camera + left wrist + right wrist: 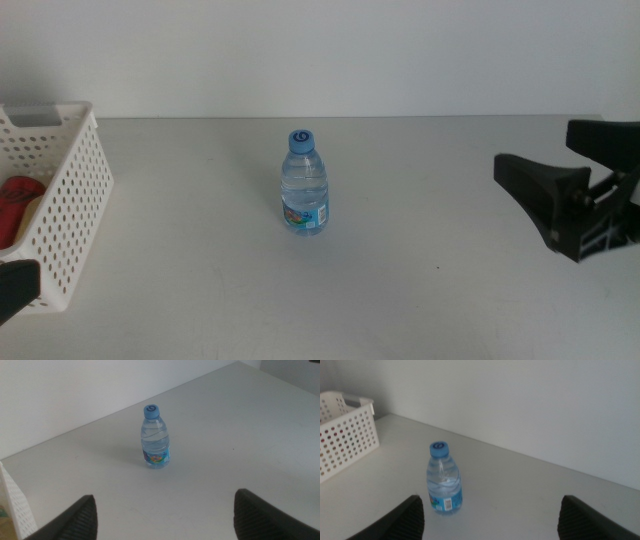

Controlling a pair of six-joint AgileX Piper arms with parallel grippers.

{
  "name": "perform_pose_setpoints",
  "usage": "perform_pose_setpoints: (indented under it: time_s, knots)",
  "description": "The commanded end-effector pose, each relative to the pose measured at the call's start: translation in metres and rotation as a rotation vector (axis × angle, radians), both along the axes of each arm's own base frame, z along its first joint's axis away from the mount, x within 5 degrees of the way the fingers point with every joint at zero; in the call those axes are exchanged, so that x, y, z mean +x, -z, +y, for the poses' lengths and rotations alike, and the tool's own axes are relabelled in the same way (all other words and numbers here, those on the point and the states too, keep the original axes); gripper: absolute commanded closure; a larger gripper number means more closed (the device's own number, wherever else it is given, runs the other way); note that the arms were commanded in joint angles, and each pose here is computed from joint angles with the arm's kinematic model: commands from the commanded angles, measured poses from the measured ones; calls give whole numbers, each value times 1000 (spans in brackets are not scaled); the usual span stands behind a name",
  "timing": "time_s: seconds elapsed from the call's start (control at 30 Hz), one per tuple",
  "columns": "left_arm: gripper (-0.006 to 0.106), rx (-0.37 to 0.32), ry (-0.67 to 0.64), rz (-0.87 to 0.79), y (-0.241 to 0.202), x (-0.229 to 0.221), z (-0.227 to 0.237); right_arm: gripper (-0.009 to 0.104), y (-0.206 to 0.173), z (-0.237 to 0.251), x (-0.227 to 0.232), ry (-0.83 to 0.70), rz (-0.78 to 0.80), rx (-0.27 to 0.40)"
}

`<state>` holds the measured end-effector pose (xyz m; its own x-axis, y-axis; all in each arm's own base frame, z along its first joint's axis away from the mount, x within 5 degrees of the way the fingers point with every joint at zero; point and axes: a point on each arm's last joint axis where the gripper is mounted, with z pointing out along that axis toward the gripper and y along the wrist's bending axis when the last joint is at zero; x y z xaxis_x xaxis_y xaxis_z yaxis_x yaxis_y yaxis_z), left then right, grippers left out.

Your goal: Use arms to grab the bottles and put them into the dustbin to the left of the table.

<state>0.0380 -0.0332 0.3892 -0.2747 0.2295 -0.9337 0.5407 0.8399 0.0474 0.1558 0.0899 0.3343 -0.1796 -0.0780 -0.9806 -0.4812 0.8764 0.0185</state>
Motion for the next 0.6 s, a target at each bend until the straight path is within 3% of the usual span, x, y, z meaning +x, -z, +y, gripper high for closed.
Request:
perform_pose_setpoints:
  time_s: [0.0, 0.2, 0.57]
  knots:
    - [7, -57, -6, -60, -12, 3, -1, 21, -14, -5, -12, -31, -61, -61]
    - [7, -57, -6, -60, -12, 3, -1, 21, -21, -10, -31, -105, 62, -137]
    - [7, -57, -6, -60, -12, 3, -1, 21, -67, -14, -43, -129, 49, -118]
